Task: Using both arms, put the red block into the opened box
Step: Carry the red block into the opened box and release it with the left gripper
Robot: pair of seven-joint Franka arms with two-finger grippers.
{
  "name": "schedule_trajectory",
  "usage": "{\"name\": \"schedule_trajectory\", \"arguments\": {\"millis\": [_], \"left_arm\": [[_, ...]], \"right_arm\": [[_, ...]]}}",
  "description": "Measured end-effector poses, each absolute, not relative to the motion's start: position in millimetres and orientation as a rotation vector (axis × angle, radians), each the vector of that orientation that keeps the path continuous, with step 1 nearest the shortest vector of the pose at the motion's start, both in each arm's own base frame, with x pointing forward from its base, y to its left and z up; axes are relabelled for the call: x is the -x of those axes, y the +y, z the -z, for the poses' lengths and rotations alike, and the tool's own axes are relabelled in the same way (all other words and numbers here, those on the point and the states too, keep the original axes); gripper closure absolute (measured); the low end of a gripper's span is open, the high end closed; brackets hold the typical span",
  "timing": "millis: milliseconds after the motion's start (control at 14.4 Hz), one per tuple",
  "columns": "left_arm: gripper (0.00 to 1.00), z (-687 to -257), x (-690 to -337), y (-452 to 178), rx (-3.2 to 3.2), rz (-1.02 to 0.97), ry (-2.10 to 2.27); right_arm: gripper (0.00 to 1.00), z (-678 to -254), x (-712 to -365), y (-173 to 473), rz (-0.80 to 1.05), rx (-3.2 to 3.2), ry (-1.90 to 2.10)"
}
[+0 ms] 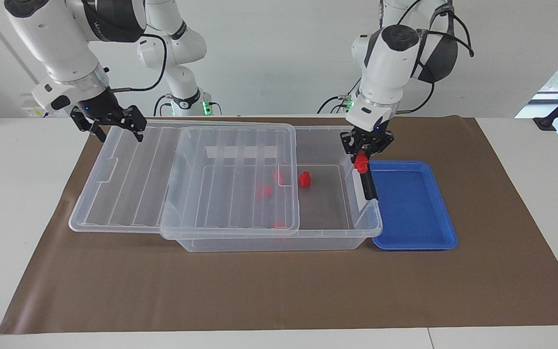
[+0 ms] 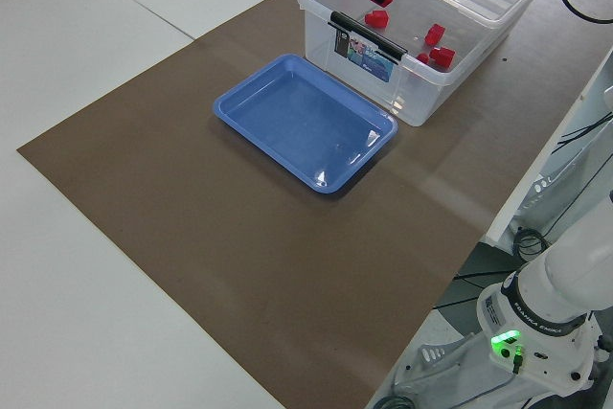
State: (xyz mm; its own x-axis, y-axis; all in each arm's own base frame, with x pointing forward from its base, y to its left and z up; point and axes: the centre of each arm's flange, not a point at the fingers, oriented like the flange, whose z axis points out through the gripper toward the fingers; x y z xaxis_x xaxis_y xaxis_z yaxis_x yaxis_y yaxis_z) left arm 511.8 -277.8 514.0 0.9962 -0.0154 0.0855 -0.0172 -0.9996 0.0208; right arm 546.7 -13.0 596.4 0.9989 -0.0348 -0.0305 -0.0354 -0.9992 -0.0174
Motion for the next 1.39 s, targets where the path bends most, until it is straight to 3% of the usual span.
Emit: {"name": "schedule_trajectory", "arguments": {"millis": [348, 974, 1253, 1322, 1392], "left_arm": [[0.66, -441, -522, -321, -3.095, -0.136, 0.056], [0.66, -335, -538, -329, -3.075, -0.147, 0.064], [0.66, -318, -544, -329, -3.064, -0.167, 0.072], [0.6, -320, -545, -329, -3.056, -0.185, 0.073], [0.48, -322, -546, -330, -3.049, -0.199, 0.073]], "right_arm": [[0.0, -596, -547, -13, -0.049, 3.123, 0.055], [0.0, -596, -547, -14, -0.05, 3.123, 0.058], [0.0, -596, -547, -14, -0.05, 3.123, 0.059], [0.0, -596, -547, -14, -0.05, 3.123, 0.059], [0.0, -596, -547, -14, -0.05, 3.123, 0.059]]}}
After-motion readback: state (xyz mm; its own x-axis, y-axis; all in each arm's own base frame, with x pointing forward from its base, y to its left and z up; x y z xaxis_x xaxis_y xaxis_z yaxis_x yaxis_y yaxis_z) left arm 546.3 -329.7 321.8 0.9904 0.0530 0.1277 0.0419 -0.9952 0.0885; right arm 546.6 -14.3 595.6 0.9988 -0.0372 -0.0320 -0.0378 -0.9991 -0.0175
